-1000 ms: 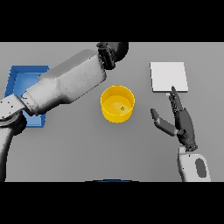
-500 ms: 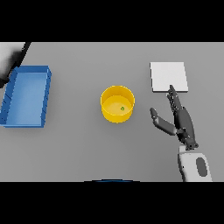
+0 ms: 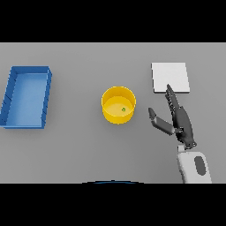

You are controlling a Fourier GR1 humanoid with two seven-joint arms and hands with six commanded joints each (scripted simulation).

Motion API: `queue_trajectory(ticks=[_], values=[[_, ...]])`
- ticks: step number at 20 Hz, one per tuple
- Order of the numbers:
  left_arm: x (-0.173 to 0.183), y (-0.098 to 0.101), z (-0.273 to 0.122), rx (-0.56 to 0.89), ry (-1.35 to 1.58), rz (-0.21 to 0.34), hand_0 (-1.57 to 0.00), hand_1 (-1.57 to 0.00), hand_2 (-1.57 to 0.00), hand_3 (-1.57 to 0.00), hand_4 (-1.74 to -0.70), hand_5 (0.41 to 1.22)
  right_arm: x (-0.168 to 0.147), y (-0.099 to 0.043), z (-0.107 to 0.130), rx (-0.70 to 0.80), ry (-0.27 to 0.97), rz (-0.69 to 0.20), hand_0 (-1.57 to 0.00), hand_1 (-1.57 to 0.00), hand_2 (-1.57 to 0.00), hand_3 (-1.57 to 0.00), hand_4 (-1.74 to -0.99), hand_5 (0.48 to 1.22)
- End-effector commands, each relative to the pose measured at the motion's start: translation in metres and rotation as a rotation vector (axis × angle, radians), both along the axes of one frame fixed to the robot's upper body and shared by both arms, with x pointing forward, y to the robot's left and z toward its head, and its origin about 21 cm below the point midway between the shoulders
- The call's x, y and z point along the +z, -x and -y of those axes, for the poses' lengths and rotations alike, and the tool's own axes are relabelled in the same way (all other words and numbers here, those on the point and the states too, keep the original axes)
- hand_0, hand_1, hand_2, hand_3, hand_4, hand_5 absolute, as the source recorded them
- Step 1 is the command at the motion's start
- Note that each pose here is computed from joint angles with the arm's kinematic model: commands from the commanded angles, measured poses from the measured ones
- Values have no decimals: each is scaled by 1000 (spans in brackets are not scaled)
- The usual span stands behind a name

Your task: Pick up the red beaker and tilt it to pour out 1 green nut into yellow bowl. Pick up the yellow bowl and place it on the metallic measuring scale.

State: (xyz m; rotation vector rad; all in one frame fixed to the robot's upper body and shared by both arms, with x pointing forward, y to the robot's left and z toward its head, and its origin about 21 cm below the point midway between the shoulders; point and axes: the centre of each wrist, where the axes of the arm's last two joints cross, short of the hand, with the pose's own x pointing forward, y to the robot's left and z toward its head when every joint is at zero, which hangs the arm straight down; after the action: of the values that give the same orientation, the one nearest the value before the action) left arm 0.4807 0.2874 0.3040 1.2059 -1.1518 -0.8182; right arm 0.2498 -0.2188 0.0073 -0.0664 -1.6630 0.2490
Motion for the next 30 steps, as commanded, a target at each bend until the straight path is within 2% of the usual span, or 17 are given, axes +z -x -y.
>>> queue_trajectory(ticks=[1, 4, 5, 6, 7, 9, 12, 15, 18, 20, 21, 23, 24, 26, 27, 28, 30], values=[[-16, 1, -11, 30, 29, -14, -1571, -1568, -1568, -1439, -1732, 1221, 2, -3, -1, 0, -5, -3, 1, 1, 1, 1, -1276, 654], [-61, 6, -38, 151, 176, -78, -1571, -1570, -1569, -1503, -1736, 1221, -1, 1, 2, 6, 6, 8, 1, 1, 1, 1, -1285, 663], [-77, 8, -44, 176, 217, -87, -1571, -1570, -1570, -1437, -1737, 1221, 1, -1, 5, 2, 17, 3, 1, 1, 1, 1, -1293, 667], [-90, 10, -47, 206, 255, -103, -1571, -1570, -1570, -1464, -1738, 1221, 2, -2, 7, 3, 12, 7, 1, 1, 1, 1, -1302, 671], [-102, 13, -50, 231, 297, -108, -1571, -1570, -1570, -1418, -1739, 1221, 3, -1, 6, 8, 10, 19, 1, 1, 1, 1, -1307, 677], [-126, 22, -61, 271, 373, -113, -1571, -1571, -1571, -1473, -1739, 1221, 0, 0, 5, 14, 24, 9, 1, 1, 1, 1, -1306, 688], [-142, 34, -72, 326, 397, -105, -1571, -1571, -1571, -1521, -1740, 1221, -1, 1, 10, 16, 27, 9, 1, 1, 1, 1, -1304, 707], [-155, 49, -72, 327, 411, -74, -1571, -1571, -1571, -1415, -1740, 1221, -3, 2, 7, 24, 32, 8, 1, 1, 1, 1, -1309, 720], [-164, 67, -68, 333, 432, -74, -1571, -1571, -1571, -1340, -1738, 1221, -1, 1, 5, 16, 48, 8, 1, 1, 1, 1, -1327, 724], [-173, 76, -63, 354, 451, -69, -1571, -1571, -1571, -1319, -1737, 1146, -3, 4, 7, 13, 43, 7, 1, 1, 1, 1, -1335, 725], [-175, 79, -61, 348, 458, -69, -1571, -1571, -1571, -1369, -1682, 1106, -2, 5, 5, 16, 42, 10, 1, 1, 1, 1, -1336, 727], [-180, 88, -58, 318, 468, -89, -1571, -1571, -1571, -1442, -1588, 962, -3, 4, 3, 13, 51, 19, 1, 1, 1, 1, -1326, 728], [-184, 92, -56, 313, 476, -102, -1571, -1571, -1571, -1273, -1502, 896, -2, 3, 3, 4, 48, 18, 1, 1, 1, 1, -1326, 730], [-185, 97, -56, 296, 474, -136, -1571, -1571, -1571, -935, -1253, 810, 0, 1, 6, 9, 55, 14, 1, 1, 1, 1, -1327, 730], [-183, 102, -56, 260, 505, -150, -1571, -1520, -1410, -852, -1135, 779, -1, 1, 4, 12, 53, 21, 1, 1, 1, 1, -1325, 731], [-180, 106, -53, 228, 540, -162, -1437, -1291, -1163, -715, -1046, 757, 2, -1, 4, 10, 60, 23, 1, 1, 1, 1, -1320, 731], [-176, 109, -52, 184, 573, -200, -982, -830, -747, -464, -922, 716, -2, 1, 4, 14, 50, 6, 1, 1, 1, 1, -1321, 727]])
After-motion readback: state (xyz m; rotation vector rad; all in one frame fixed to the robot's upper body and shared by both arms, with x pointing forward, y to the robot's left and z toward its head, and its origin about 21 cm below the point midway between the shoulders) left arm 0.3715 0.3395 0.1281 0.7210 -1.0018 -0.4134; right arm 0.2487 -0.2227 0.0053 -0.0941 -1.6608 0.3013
